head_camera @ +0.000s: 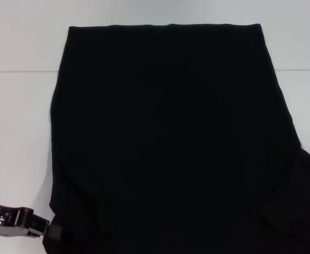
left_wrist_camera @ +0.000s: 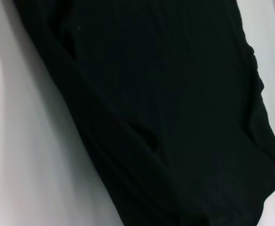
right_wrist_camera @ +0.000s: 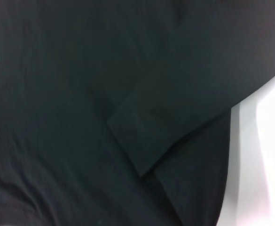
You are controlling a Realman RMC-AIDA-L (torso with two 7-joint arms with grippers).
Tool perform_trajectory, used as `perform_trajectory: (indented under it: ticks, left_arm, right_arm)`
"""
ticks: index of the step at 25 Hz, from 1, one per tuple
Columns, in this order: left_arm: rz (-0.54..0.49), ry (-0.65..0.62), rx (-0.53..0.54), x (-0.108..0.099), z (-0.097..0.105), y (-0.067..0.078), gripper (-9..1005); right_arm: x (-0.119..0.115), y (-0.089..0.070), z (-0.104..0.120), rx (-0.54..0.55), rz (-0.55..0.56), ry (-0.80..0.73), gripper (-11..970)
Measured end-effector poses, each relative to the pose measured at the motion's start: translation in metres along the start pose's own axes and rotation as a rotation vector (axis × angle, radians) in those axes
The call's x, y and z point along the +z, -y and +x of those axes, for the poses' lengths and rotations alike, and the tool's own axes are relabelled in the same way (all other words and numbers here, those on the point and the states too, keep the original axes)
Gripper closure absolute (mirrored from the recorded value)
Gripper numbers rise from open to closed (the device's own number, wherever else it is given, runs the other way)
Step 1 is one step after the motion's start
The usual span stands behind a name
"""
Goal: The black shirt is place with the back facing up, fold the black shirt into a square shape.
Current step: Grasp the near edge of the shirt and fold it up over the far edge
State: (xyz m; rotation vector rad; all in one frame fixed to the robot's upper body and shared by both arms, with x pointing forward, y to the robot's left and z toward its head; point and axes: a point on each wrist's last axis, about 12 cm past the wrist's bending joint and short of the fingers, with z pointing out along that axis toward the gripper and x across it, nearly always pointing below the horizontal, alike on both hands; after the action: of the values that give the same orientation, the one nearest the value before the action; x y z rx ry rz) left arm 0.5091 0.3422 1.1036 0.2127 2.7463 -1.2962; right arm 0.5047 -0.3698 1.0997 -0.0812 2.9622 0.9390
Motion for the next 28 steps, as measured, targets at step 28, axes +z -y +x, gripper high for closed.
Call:
perform_trajectory:
  ticks: [28]
  left_arm:
    - [-0.017,0.565,-0.082,0.025,-0.139,0.034,937]
  right_arm:
    - [-0.028,-0.053,-0.152,-0.131,-0.051,0.694,938]
